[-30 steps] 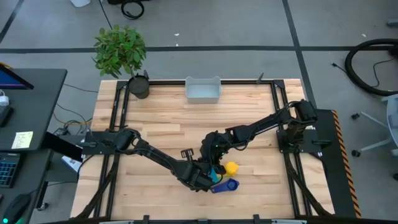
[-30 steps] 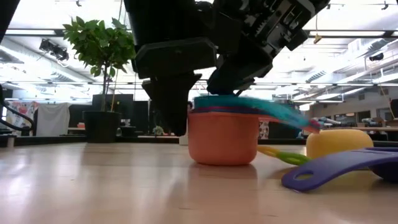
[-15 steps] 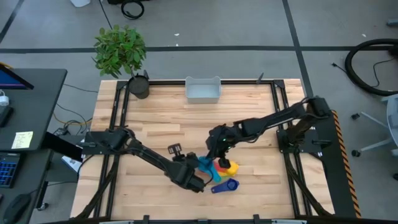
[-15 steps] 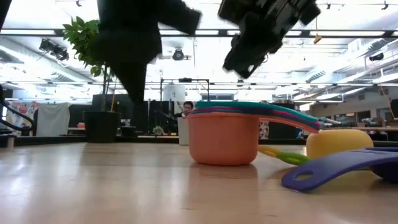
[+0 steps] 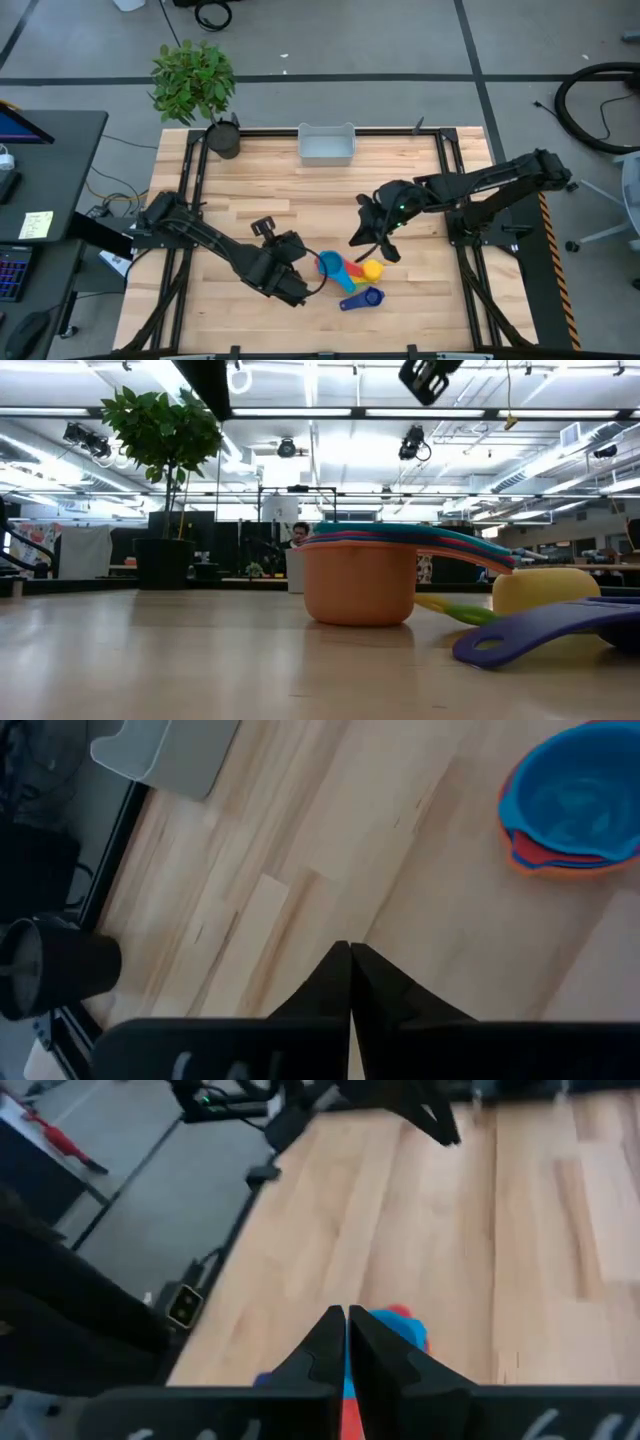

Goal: Nest measuring cups in basket
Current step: Put the stacked measuring cups into the gray bin

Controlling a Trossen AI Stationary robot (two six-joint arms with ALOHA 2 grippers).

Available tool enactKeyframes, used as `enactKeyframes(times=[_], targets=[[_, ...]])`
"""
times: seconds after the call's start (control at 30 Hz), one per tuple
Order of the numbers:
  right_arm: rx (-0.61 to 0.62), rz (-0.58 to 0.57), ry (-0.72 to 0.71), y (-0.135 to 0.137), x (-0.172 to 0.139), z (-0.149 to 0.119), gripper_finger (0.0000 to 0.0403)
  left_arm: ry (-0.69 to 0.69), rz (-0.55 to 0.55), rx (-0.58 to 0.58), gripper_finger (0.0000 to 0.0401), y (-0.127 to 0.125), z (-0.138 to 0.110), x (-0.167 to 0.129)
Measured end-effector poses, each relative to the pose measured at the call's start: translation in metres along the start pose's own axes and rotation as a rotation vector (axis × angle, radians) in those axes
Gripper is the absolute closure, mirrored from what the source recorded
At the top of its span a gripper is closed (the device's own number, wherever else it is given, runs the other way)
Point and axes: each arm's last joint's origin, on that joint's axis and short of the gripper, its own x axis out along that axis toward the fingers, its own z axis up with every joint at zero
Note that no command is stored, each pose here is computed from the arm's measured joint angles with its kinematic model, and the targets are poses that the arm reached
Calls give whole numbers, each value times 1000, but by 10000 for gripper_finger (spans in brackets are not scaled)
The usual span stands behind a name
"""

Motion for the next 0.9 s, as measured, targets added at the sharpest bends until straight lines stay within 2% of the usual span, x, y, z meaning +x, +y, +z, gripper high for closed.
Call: enactKeyframes(times=[0.13,0.27,0.53,0.67,0.9], targets=[[41,83,-11,9,-6,2,384,-18,-14,-8,395,6,-1,-8],[214,108,30,12,-3,-1,381,-37,-30,-20,395,14,-1,-16],[325,70,279,20,4,-27,341,-63,-26,-20,395,22,0,-22],[341,29,438,23,10,-44,307,-63,-26,-7,395,22,0,-22],[255,3,588,23,34,-63,252,-63,-25,-5,395,22,0,-22]])
